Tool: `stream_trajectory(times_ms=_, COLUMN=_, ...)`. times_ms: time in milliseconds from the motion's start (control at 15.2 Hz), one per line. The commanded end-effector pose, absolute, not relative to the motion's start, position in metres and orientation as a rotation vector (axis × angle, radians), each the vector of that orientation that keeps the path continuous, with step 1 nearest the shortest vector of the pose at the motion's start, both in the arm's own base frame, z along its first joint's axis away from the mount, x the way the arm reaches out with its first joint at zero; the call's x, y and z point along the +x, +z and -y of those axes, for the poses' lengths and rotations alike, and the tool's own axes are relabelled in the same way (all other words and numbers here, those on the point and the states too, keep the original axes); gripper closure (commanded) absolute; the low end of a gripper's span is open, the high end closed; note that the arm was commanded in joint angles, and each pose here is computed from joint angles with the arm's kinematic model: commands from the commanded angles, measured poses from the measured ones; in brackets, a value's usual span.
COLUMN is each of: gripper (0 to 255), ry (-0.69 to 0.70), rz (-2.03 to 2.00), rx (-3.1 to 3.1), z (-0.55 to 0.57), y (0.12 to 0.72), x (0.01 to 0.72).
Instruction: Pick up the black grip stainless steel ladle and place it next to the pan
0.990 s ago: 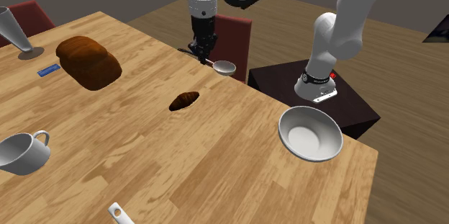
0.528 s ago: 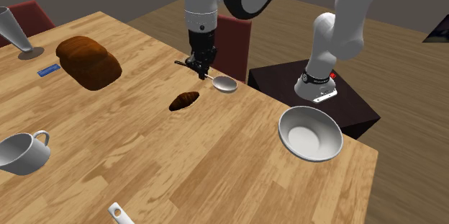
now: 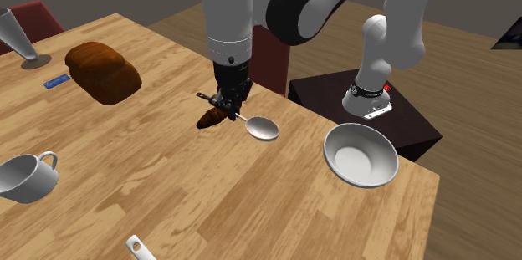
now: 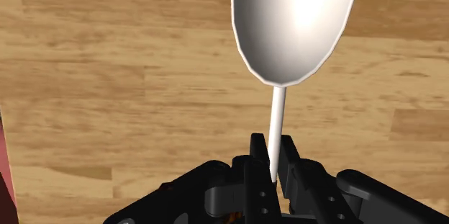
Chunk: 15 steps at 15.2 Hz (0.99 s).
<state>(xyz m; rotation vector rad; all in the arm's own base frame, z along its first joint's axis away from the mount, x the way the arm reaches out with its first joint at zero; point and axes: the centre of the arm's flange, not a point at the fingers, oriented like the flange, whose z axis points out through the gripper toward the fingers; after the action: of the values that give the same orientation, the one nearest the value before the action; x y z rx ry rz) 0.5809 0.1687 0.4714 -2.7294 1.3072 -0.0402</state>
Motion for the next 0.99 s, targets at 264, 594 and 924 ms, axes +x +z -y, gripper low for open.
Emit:
stream_trajectory(times_ms=264, gripper=255, ry=-0.041, rz=-1.31, rx=-2.728, z=-0.247, y=0.472, x=0.6)
stream_trajectory(times_ms=594, gripper=255, ry=-0.041, rz=-1.31, rx=-2.728, z=-0.247, y=0.446, x=0.6)
stream_trajectory(times_ms=924, gripper=255, ry=-0.041, rz=-1.31, rx=-2.728, z=-0.247, y=0.419, x=0.6)
